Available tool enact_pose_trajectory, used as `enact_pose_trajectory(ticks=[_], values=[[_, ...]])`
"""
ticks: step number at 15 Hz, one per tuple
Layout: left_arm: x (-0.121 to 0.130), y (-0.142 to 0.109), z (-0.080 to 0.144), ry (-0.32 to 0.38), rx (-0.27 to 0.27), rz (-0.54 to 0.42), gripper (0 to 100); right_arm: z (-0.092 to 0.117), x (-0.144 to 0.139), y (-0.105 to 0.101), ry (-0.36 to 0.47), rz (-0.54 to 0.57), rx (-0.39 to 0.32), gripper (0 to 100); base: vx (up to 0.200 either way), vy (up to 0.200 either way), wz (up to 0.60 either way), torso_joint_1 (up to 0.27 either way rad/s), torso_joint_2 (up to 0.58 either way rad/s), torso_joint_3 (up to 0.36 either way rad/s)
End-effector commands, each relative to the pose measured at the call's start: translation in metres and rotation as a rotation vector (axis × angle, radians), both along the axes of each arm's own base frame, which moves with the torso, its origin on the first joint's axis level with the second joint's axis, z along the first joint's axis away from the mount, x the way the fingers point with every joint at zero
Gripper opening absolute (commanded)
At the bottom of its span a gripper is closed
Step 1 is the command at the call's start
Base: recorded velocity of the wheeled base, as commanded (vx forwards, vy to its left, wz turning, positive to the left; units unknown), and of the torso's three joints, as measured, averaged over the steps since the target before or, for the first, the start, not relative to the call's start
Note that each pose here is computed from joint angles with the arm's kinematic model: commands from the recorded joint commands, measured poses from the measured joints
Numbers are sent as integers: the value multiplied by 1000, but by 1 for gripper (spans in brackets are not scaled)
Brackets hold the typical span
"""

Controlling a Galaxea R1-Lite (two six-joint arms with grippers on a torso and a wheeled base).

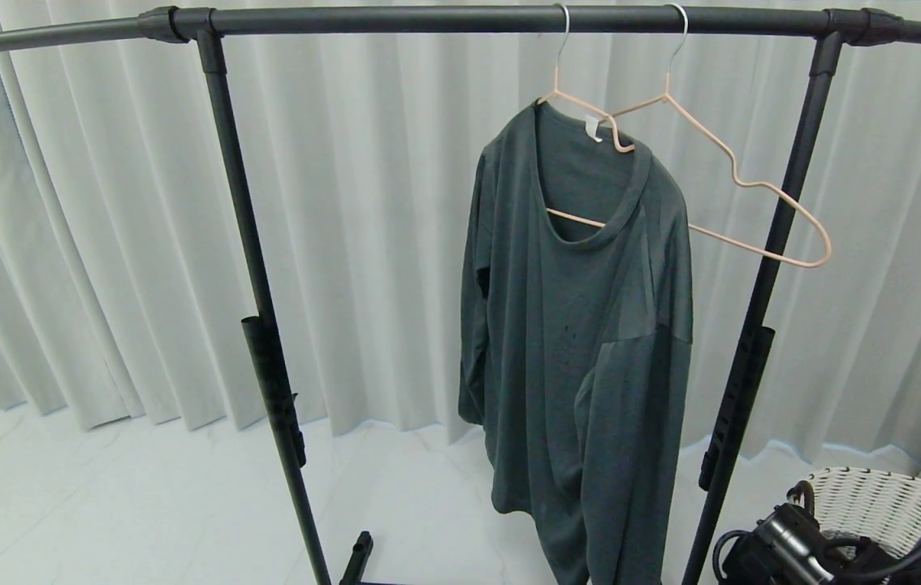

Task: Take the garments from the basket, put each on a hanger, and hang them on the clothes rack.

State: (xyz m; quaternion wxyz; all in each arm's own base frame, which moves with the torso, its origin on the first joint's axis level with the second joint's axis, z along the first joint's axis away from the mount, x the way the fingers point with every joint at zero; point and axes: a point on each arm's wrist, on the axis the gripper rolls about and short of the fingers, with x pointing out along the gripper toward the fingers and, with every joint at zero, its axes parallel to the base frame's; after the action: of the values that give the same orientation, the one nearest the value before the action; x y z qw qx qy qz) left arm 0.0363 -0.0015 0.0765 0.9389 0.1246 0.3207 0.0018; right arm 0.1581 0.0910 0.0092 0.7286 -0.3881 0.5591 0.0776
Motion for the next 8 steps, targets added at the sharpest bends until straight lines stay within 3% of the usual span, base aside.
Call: enact_pose_trajectory(ticks=[1,3,4,8], values=[[0,0,0,2,1,0,100,3,-2,0,-10,6,6,0,0,0,0,0,0,0],[0,0,0,0,-13,-2,100,15,-4,0,-68,10,46,0,0,0,0,0,0,0],[0,-1,0,0,-46,-7,100,26,-2,1,-122,10,82,0,0,0,0,0,0,0],[-5,-2,1,-46,-60,-70,100,84,8,8,-356,-22,236,0,0,0,0,0,0,0]])
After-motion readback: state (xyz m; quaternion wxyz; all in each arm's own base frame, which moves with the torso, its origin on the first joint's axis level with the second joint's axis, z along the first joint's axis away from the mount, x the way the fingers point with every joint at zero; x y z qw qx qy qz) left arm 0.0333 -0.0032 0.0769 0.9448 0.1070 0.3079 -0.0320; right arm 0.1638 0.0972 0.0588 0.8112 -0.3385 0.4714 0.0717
